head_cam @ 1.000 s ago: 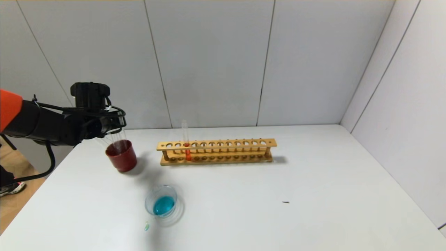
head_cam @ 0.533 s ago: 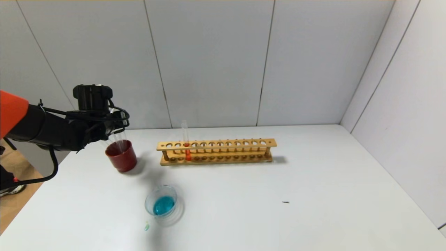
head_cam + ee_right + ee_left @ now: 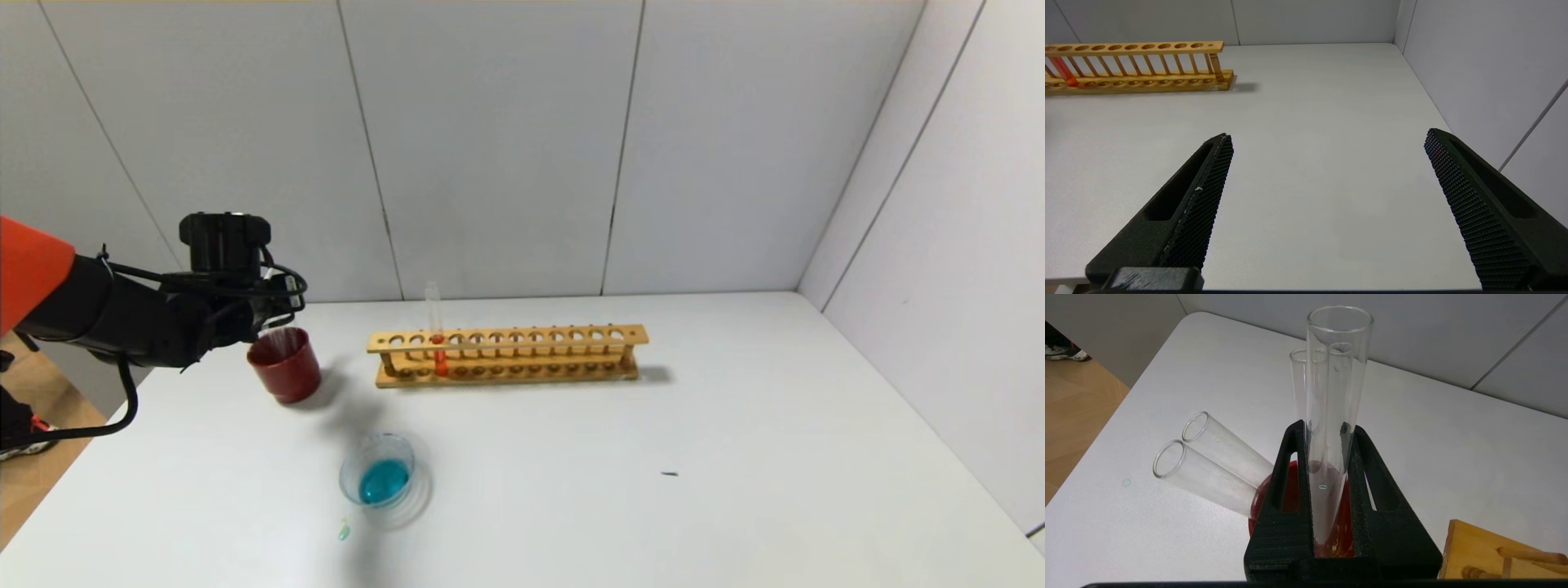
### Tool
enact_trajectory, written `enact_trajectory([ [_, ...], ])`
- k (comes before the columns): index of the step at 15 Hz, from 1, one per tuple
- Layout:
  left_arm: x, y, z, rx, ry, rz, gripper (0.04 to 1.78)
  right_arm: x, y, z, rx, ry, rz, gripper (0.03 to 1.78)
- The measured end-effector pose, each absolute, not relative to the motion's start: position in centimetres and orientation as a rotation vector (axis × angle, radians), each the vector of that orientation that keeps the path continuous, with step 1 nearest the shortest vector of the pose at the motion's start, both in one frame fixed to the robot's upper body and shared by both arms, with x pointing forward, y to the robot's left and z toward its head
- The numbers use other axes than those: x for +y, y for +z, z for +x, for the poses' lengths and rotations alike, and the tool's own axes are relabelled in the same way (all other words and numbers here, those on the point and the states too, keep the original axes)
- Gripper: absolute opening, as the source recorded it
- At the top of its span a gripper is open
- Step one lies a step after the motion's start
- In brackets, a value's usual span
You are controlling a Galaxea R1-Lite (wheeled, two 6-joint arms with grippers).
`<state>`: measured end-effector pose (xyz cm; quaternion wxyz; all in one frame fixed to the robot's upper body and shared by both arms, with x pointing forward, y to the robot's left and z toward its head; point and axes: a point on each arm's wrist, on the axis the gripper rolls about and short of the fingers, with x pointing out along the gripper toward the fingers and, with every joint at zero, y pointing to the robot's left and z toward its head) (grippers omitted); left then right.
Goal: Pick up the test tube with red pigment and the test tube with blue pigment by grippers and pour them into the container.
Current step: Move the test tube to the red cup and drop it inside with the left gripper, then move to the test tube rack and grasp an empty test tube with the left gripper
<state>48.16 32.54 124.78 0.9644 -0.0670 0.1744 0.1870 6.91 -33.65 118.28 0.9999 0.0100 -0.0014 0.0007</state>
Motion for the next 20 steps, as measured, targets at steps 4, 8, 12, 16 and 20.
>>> enact_trajectory([
  [4,32.5,124.4,47.9,0.349,0.377,-0.134,0.42,-33.6,118.3,6.9,-0.003,0.001,0.02,1.71],
  [8,32.4,124.5,47.9,0.331,0.37,-0.129,0.95,-33.6,118.3,6.9,-0.003,0.001,0.02,1.71],
  [12,32.4,124.9,47.7,0.324,0.369,-0.13,1.54,-33.6,118.3,6.9,-0.003,0.001,0.02,1.71],
  [16,32.4,126.2,46.8,0.301,0.364,-0.129,1.75,-33.6,118.3,6.9,-0.002,0.001,0.02,1.71],
  [20,31.7,127.7,45.4,0.278,0.337,-0.114,1.75,-33.6,118.3,6.9,-0.003,0.001,0.02,1.71],
])
